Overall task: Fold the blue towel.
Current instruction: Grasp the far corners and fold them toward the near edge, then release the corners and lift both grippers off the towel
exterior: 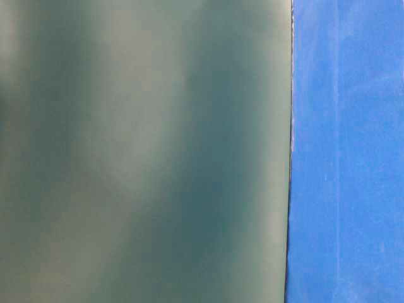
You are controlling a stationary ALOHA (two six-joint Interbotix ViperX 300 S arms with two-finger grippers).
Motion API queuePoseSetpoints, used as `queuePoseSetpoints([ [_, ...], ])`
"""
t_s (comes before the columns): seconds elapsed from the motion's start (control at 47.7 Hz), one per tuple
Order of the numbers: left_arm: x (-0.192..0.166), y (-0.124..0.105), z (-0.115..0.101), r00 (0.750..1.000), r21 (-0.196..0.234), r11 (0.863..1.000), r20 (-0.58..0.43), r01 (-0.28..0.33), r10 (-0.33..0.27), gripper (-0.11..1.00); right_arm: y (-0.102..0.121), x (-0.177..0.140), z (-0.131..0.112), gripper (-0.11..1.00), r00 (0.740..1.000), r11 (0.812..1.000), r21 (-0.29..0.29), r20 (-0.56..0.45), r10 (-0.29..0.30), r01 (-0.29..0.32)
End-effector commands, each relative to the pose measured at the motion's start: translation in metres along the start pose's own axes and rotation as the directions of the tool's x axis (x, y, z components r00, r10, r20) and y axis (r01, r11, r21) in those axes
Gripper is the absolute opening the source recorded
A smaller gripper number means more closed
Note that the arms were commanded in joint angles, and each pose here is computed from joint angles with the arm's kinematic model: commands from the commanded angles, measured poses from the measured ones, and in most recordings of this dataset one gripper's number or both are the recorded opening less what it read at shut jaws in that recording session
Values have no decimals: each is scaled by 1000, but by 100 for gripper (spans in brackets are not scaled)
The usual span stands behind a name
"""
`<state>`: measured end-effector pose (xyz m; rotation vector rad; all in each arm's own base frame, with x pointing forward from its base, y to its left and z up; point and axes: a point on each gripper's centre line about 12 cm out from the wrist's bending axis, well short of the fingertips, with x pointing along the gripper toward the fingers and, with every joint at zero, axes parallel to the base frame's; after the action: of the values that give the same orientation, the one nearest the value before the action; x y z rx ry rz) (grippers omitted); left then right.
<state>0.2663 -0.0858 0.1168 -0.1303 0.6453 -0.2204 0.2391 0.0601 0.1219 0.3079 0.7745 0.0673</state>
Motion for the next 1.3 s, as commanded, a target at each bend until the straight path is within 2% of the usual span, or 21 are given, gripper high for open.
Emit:
queuePoseSetpoints([
  [0.0,4,-4,10,1000,4,1000,20,9,-9,2,5,2,5,5,1000,1000,14,-3,7,-7],
  [0.272,12,-4,10,999,-3,1000,-47,-6,6,2,8,10,5,5,998,1000,28,-56,-6,8],
  [0.377,12,-1,10,999,-32,999,-50,-18,17,2,10,11,6,7,999,999,39,-54,-2,4],
  [0.419,11,1,11,999,-45,999,-46,-23,21,2,10,11,7,15,999,999,42,-53,-2,4],
  [0.503,11,2,12,999,-66,997,-45,-27,24,7,11,10,8,41,999,999,39,-46,2,0],
  [0.566,11,3,13,999,-75,997,-42,-27,24,21,11,8,12,59,1000,1000,29,-31,6,-5],
  [0.608,10,3,13,999,-75,997,-40,-28,25,33,10,6,15,64,1000,1000,28,-19,5,-5],
  [0.733,7,13,15,998,-97,994,-41,-58,55,73,-4,-3,23,58,1000,998,49,8,-30,29],
  [0.775,5,19,15,997,-99,992,-45,-73,69,84,-14,-7,27,58,998,996,71,18,-58,57],
  [0.817,3,25,15,995,-107,990,-51,-91,86,89,-23,-9,29,59,996,993,87,18,-87,85],
  [0.943,-2,51,15,985,-155,974,-61,-166,158,87,-51,-13,30,59,985,980,103,3,-172,171],
  [1.069,-9,79,16,970,-215,946,-62,-242,234,87,-68,-15,33,59,975,970,97,-1,-222,221],
  [1.174,-10,86,15,966,-219,941,-67,-259,250,87,-76,-12,29,59,969,964,96,-24,-246,247],
  [1.278,-10,89,10,963,-201,942,-82,-269,258,87,-81,-7,24,59,965,960,97,-56,-257,262],
])
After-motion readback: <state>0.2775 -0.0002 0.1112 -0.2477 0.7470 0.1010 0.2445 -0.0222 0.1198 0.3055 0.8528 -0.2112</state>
